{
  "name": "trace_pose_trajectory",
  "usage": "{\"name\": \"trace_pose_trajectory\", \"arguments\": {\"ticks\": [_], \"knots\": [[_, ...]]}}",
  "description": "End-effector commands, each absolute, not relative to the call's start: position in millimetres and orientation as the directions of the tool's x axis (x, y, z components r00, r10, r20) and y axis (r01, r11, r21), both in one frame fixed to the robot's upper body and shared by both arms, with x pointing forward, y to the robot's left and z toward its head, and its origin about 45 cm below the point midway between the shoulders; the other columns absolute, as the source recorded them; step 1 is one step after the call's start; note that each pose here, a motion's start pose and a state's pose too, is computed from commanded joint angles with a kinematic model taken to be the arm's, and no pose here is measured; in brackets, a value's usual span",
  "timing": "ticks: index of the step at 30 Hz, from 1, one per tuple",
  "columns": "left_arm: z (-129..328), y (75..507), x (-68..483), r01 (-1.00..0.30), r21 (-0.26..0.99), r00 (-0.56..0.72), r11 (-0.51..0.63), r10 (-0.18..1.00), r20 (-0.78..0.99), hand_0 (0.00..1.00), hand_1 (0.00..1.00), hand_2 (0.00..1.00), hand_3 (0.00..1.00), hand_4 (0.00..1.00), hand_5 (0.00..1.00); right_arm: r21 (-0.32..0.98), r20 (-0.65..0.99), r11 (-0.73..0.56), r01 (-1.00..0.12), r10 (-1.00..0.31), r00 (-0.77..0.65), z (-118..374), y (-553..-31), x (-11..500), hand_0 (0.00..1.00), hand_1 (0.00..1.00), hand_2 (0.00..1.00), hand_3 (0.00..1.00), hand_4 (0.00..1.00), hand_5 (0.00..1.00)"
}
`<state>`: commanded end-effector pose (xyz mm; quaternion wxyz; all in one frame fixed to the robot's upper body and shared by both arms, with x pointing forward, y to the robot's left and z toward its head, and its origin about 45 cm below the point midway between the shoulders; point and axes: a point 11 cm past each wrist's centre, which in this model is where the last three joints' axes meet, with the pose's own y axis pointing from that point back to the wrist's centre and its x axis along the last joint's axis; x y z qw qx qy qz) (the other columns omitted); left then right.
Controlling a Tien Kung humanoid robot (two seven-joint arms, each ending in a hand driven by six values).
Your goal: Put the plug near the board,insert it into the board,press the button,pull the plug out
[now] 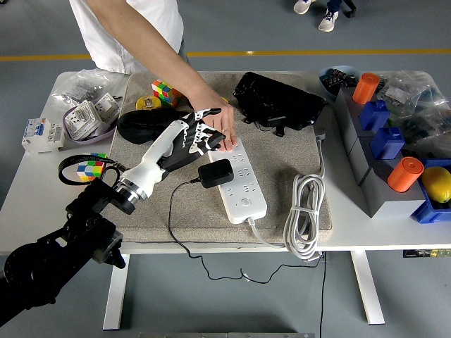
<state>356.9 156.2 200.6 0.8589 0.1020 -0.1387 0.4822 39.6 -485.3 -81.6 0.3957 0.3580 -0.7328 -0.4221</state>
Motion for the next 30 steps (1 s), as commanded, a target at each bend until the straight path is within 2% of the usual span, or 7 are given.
{"name": "trace_pose_trajectory", "arguments": {"ticks": [1,2,7,8,14,18,30], "knots": [[200,154,357,-0.85,0.065,0.507,0.522,0.78,0.366,0.202,0.211,0.385,0.836,0.97,0.511,0.902,0.278,0.387,-0.191,-0.859,-0.43,-82,-485,40,0.673,0.687,0.682,0.59,0.998,0.567],[199,152,356,-0.844,0.084,0.517,0.53,0.762,0.39,0.149,0.128,0.26,0.844,0.958,0.382,0.902,0.278,0.387,-0.191,-0.859,-0.43,-82,-485,40,0.674,0.687,0.682,0.589,0.998,0.565],[194,134,351,-0.785,0.196,0.597,0.587,0.634,0.492,0.149,0.128,0.26,0.844,0.958,0.382,0.902,0.278,0.387,-0.19,-0.859,-0.43,-81,-486,40,0.674,0.687,0.682,0.589,0.998,0.565],[193,132,350,-0.775,0.216,0.61,0.594,0.613,0.502,0.071,0.083,0.204,0.865,0.694,0.02,0.902,0.278,0.387,-0.19,-0.859,-0.43,-81,-486,40,0.673,0.687,0.682,0.588,0.998,0.567],[179,117,342,-0.705,0.345,0.691,0.619,0.492,0.529,0.055,0.089,0.193,0.858,0.683,0.002,0.901,0.278,0.388,-0.192,-0.859,-0.43,-81,-486,41,0.673,0.686,0.682,0.589,0.998,0.567],[170,116,339,-0.686,0.393,0.712,0.612,0.455,0.535,0.055,0.089,0.193,0.858,0.683,0.002,0.901,0.278,0.389,-0.193,-0.858,-0.431,-81,-487,41,0.673,0.686,0.682,0.589,0.998,0.567],[151,113,333,-0.656,0.473,0.739,0.588,0.371,0.563,0.047,0.094,0.19,0.848,0.687,0.002,0.901,0.279,0.388,-0.195,-0.861,-0.425,-81,-487,42,0.673,0.686,0.682,0.588,0.998,0.566]]}}
